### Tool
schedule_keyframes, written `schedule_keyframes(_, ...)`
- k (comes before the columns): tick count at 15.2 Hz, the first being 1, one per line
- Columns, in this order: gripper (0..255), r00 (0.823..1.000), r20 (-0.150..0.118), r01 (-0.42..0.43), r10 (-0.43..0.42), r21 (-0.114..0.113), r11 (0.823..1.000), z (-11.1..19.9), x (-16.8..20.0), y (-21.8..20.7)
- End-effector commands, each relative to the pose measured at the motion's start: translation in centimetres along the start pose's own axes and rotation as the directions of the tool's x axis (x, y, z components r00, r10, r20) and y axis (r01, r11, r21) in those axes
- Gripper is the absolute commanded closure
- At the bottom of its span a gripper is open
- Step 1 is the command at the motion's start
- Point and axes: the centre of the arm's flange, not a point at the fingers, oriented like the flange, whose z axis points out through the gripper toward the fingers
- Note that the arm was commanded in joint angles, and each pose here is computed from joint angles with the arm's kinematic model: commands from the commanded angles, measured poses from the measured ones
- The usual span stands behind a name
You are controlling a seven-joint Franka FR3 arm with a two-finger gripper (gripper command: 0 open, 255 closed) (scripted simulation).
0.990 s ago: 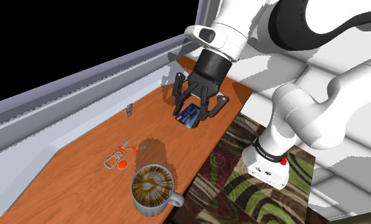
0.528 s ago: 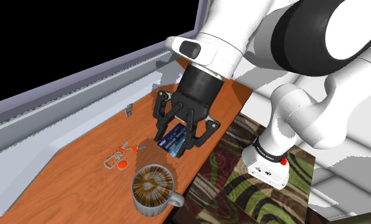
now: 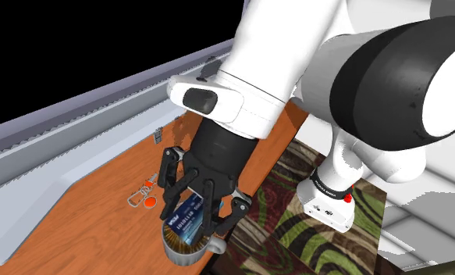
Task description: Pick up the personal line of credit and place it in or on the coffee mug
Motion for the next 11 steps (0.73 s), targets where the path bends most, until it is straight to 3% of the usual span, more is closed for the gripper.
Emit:
schedule_keyframes(1,255,1.000,0.000,-0.001,0.001,0.000,1.000,0.9,-0.4,0.0)
schedule_keyframes(11,255,1.000,0.000,-0.001,0.001,0.000,1.000,5.3,-3.3,0.0)
